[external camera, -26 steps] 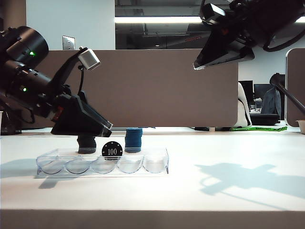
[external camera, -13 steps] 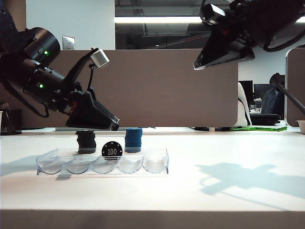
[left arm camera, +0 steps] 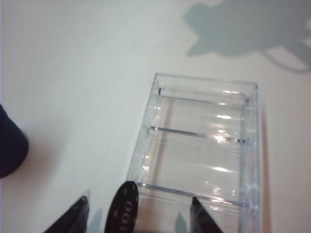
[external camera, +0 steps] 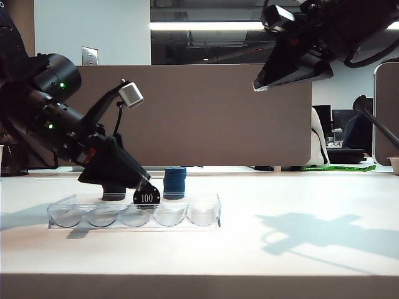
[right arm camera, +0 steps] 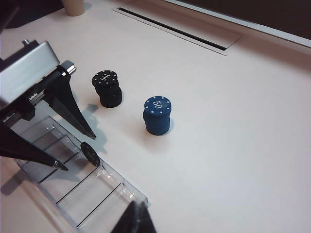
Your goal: Pick up the chip in the box and place it on the pile of chips with the same color.
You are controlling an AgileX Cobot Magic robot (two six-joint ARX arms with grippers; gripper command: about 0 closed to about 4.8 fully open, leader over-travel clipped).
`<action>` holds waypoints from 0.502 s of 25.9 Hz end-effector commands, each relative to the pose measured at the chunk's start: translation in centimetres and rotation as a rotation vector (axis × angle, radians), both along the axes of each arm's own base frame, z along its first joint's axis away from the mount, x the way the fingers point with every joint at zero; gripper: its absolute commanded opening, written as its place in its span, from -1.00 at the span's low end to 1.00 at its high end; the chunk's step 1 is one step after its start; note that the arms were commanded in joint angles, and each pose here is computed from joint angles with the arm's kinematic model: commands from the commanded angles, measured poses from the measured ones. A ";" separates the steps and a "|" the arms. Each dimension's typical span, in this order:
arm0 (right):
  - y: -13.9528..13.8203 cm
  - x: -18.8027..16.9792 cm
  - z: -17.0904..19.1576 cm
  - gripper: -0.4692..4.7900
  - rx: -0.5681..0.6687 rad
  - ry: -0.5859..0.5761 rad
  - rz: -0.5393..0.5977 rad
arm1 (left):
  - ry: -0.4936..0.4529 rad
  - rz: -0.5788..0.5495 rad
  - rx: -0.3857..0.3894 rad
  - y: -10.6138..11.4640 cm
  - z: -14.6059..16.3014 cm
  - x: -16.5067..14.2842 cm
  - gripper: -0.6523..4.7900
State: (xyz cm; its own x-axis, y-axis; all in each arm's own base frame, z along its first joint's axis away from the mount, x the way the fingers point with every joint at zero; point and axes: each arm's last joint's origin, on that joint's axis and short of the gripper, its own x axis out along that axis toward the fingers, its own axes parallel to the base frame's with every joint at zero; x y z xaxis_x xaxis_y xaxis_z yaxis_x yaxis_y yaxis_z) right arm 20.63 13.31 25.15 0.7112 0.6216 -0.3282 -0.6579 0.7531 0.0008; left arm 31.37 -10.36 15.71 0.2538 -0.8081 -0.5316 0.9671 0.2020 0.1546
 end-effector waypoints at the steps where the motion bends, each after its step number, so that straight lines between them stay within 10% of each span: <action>1: 0.0 0.0 0.3 -0.84 0.008 -0.018 0.003 | -0.013 -0.004 -0.005 -0.1 -0.3 0.3 0.23; 13: 0.0 0.0 0.3 -0.84 0.008 -0.018 0.003 | -0.028 0.026 -0.015 -0.2 -0.9 1.0 0.14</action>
State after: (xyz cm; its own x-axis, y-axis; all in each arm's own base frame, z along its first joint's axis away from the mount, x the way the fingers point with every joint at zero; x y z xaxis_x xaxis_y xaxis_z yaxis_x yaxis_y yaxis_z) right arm 20.63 13.31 25.15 0.7115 0.6214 -0.3282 -0.6577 0.7533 0.0003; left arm 32.22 -10.55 14.59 0.2845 -0.8037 -0.5226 0.9585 0.2272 0.1723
